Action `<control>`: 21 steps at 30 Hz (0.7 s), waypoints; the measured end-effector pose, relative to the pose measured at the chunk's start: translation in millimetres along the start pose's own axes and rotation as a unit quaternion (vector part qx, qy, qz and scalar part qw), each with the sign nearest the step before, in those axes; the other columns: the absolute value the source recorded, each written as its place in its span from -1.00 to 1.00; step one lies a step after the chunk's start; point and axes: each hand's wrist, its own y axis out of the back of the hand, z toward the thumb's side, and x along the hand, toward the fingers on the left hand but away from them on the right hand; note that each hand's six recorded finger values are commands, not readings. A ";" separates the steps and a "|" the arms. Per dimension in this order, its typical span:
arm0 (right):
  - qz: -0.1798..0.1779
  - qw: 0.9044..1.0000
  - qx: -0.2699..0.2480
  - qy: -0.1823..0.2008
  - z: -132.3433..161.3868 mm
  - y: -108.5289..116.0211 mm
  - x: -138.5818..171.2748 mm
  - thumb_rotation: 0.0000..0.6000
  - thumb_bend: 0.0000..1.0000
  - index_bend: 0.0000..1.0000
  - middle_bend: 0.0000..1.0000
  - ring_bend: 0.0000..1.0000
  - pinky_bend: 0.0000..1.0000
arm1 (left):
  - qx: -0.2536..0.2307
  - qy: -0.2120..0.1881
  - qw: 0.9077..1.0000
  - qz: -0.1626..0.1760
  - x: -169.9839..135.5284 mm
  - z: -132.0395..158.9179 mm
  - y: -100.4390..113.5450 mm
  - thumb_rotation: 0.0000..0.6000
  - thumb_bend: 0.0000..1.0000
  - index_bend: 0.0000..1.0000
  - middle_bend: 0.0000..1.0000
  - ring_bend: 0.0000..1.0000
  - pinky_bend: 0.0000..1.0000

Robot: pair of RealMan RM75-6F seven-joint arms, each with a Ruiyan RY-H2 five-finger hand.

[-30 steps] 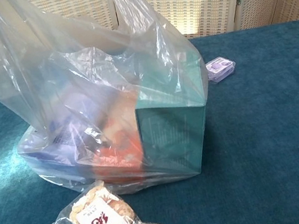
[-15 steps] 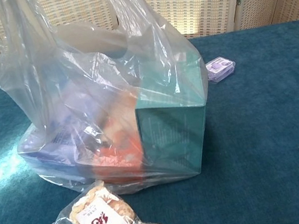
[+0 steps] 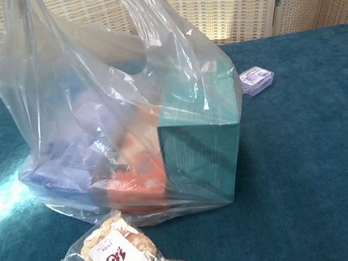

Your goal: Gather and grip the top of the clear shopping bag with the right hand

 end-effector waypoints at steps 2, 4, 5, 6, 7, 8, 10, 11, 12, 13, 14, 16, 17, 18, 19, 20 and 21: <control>0.005 1.000 -0.002 0.014 5.0 -1.0 -4.9 1.00 -0.70 -0.91 -0.59 -0.67 -0.58 | -0.004 0.001 1.000 0.002 -1.7 -0.1 1.9 1.00 -0.45 0.32 -0.27 -0.37 -0.83; 0.010 1.000 -0.006 0.027 9.8 -1.9 -8.7 1.00 -0.70 -0.91 -0.60 -0.68 -0.58 | -0.014 0.003 1.000 0.004 -1.5 0.4 3.1 1.00 -0.44 0.36 -0.25 -0.36 -0.83; 0.014 0.999 -0.009 0.035 13.1 -2.4 -11.2 1.00 -0.70 -0.91 -0.60 -0.68 -0.58 | -0.021 0.005 1.000 0.005 -1.1 1.2 3.8 1.00 -0.44 0.37 -0.24 -0.35 -0.82; 0.016 0.999 -0.012 0.041 15.6 -2.7 -13.1 1.00 -0.70 -0.91 -0.60 -0.69 -0.58 | -0.026 0.005 1.000 0.007 -0.7 1.9 4.4 1.00 -0.44 0.39 -0.23 -0.34 -0.82; 0.019 0.999 -0.015 0.046 18.0 -3.0 -14.9 1.00 -0.70 -0.91 -0.61 -0.69 -0.58 | -0.031 0.006 0.999 0.009 -0.3 2.5 5.0 1.00 -0.43 0.40 -0.22 -0.34 -0.82; 0.023 0.998 -0.018 0.053 21.0 -3.4 -17.4 1.00 -0.70 -0.91 -0.61 -0.70 -0.58 | -0.035 0.007 0.999 0.012 0.1 3.0 5.6 1.00 -0.42 0.42 -0.21 -0.32 -0.82; 0.027 0.997 -0.021 0.063 25.2 -3.8 -20.7 1.00 -0.70 -0.91 -0.61 -0.70 -0.58 | -0.035 0.006 0.999 0.013 0.8 3.7 5.7 1.00 -0.41 0.43 -0.19 -0.32 -0.82; 0.029 0.997 -0.023 0.068 27.6 -3.8 -22.7 1.00 -0.70 -0.91 -0.61 -0.70 -0.58 | -0.034 0.007 0.999 0.014 1.1 3.4 4.9 1.00 -0.40 0.44 -0.19 -0.31 -0.81; 0.030 0.997 -0.025 0.072 29.0 -3.8 -23.9 1.00 -0.70 -0.91 -0.61 -0.70 -0.58 | -0.034 0.008 0.999 0.014 1.2 3.1 4.3 1.00 -0.40 0.44 -0.19 -0.31 -0.81; 0.030 0.996 -0.026 0.074 30.2 -3.6 -24.9 1.00 -0.70 -0.91 -0.61 -0.70 -0.58 | -0.034 0.009 0.999 0.013 1.0 2.6 3.7 1.00 -0.40 0.44 -0.19 -0.31 -0.81; 0.030 0.996 -0.026 0.077 31.5 -3.3 -26.0 1.00 -0.70 -0.91 -0.61 -0.70 -0.58 | -0.034 0.010 0.999 0.012 0.3 2.1 3.5 1.00 -0.40 0.44 -0.19 -0.31 -0.81; 0.029 0.996 -0.026 0.081 33.6 -2.9 -27.4 1.00 -0.70 -0.91 -0.61 -0.70 -0.58 | -0.034 0.009 0.999 0.012 -0.2 1.8 3.3 1.00 -0.40 0.43 -0.19 -0.31 -0.81; 0.029 0.996 -0.027 0.083 34.6 -2.6 -28.2 1.00 -0.70 -0.91 -0.61 -0.70 -0.58 | -0.033 0.008 0.999 0.012 0.4 2.1 2.8 1.00 -0.40 0.42 -0.19 -0.31 -0.81; 0.029 0.996 -0.027 0.084 35.1 -2.4 -28.7 1.00 -0.70 -0.91 -0.61 -0.70 -0.58 | -0.032 0.007 0.999 0.012 0.6 2.5 2.7 1.00 -0.41 0.40 -0.19 -0.31 -0.81; 0.029 0.996 -0.027 0.084 35.4 -2.2 -29.2 1.00 -0.70 -0.91 -0.61 -0.70 -0.58 | -0.032 0.005 0.999 0.012 0.8 3.0 2.5 1.00 -0.41 0.37 -0.19 -0.31 -0.81; 0.028 0.996 -0.027 0.084 35.7 -2.1 -29.7 1.00 -0.70 -0.91 -0.61 -0.70 -0.58 | -0.031 0.003 0.999 0.012 0.8 3.6 2.1 1.00 -0.41 0.31 -0.19 -0.31 -0.81; 0.028 0.996 -0.027 0.085 36.1 -2.2 -30.0 1.00 -0.70 -0.91 -0.61 -0.70 -0.58 | -0.030 0.002 0.999 0.011 0.6 4.0 1.6 1.00 -0.41 0.24 -0.19 -0.31 -0.81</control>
